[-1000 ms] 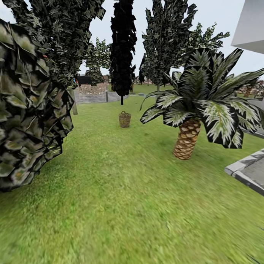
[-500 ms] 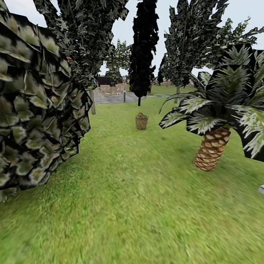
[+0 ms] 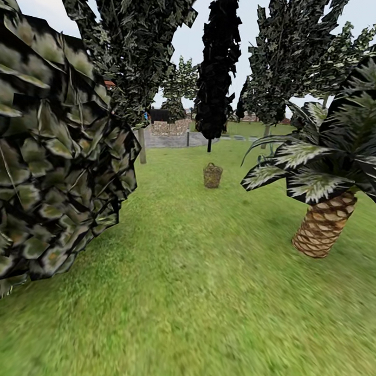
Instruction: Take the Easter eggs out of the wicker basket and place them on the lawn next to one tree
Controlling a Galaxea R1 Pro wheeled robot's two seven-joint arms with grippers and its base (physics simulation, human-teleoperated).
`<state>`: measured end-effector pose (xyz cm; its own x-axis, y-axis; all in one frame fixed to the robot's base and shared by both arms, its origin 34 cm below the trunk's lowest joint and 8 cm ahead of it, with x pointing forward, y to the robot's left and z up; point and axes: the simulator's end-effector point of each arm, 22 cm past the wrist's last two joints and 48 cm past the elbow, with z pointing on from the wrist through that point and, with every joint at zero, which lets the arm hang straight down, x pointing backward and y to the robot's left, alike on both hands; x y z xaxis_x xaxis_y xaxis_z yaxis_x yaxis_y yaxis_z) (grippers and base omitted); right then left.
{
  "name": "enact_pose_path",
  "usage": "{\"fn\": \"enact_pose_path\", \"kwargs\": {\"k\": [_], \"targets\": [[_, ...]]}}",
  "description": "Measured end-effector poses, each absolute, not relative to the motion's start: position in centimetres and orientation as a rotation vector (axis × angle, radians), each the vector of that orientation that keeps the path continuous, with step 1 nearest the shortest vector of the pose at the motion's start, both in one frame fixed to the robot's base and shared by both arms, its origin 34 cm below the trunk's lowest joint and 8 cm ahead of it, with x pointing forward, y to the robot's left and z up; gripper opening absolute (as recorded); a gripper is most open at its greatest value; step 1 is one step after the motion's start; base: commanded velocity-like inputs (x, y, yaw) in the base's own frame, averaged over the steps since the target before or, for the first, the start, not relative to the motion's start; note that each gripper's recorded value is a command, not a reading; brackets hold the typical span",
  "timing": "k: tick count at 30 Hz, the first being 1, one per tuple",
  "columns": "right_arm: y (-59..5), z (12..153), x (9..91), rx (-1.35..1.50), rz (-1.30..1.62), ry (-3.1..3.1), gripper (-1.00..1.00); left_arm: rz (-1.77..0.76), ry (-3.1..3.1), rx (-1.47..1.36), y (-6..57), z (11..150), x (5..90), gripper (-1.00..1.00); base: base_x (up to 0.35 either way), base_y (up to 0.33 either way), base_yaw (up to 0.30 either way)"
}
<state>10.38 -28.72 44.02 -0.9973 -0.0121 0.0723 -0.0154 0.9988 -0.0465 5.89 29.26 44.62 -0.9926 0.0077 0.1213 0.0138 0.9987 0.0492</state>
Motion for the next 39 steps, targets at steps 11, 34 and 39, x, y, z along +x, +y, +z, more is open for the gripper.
{"fn": "enact_pose_path", "kwargs": {"k": [11, 34, 39], "targets": [[-28.64, 44.01, 10.39, 0.020, 0.069, -3.069, 1.00, -0.076, -3.019, -0.016, 29.28, 44.63, 5.89, 1.00, 0.329, 0.000, -0.096], [-28.66, 44.01, 10.38, 0.020, 0.069, -3.069, 1.00, -0.077, -3.020, -0.016, 29.28, 44.62, 5.91, 1.00, 0.329, 0.000, 0.000], [-28.64, 44.01, 10.38, 0.020, 0.069, -3.068, 1.00, -0.077, -3.020, -0.016, 29.29, 44.62, 5.92, 1.00, 0.329, 0.000, 0.000]]}}
